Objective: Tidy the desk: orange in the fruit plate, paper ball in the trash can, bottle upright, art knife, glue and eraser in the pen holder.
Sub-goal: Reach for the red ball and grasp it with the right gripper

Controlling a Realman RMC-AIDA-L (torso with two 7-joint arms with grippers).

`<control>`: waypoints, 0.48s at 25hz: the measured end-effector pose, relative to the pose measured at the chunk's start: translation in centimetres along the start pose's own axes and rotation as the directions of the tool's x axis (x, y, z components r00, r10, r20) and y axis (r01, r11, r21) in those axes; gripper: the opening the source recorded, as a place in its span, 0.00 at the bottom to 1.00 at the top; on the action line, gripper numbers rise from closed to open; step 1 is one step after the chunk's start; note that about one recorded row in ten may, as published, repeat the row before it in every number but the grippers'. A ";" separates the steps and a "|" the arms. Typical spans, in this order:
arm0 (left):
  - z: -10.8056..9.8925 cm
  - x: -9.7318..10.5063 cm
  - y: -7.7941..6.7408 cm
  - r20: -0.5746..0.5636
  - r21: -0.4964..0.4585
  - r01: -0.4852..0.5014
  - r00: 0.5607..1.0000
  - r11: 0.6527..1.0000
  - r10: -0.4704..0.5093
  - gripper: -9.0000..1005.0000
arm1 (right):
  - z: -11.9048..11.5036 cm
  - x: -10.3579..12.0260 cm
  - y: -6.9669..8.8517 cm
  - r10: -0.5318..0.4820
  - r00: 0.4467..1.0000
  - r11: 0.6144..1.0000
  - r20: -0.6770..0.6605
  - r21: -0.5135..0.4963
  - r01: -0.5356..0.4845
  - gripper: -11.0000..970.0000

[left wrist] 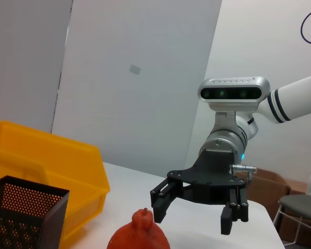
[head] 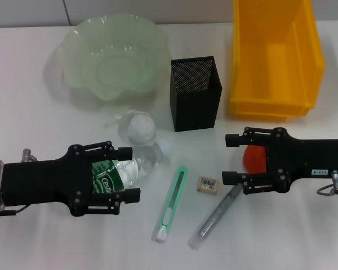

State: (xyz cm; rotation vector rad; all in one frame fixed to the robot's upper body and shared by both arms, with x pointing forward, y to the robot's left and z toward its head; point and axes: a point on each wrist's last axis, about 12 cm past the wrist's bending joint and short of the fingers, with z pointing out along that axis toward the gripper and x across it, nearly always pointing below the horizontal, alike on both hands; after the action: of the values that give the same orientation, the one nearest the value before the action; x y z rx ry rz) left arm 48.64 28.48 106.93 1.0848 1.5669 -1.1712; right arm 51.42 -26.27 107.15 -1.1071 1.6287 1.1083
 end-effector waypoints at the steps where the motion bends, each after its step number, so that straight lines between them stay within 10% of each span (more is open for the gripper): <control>1: 0.0 0.0 0.0 0.000 0.000 0.000 1.000 1.000 0.000 0.83 | 0.0 0.0 0.0 0.000 1.000 1.000 0.000 0.000 0.000 0.86; 12: 0.0 0.1 -0.1 0.003 0.000 0.003 1.000 1.000 -0.003 0.83 | 0.0 0.0 -0.1 -0.004 1.000 1.000 -0.003 0.001 0.004 0.86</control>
State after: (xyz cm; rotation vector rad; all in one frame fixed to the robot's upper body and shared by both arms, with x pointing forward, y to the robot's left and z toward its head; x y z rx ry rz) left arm 48.52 28.48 106.87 1.0801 1.5665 -1.1745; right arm 51.50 -26.27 107.18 -1.1119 1.6285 1.1040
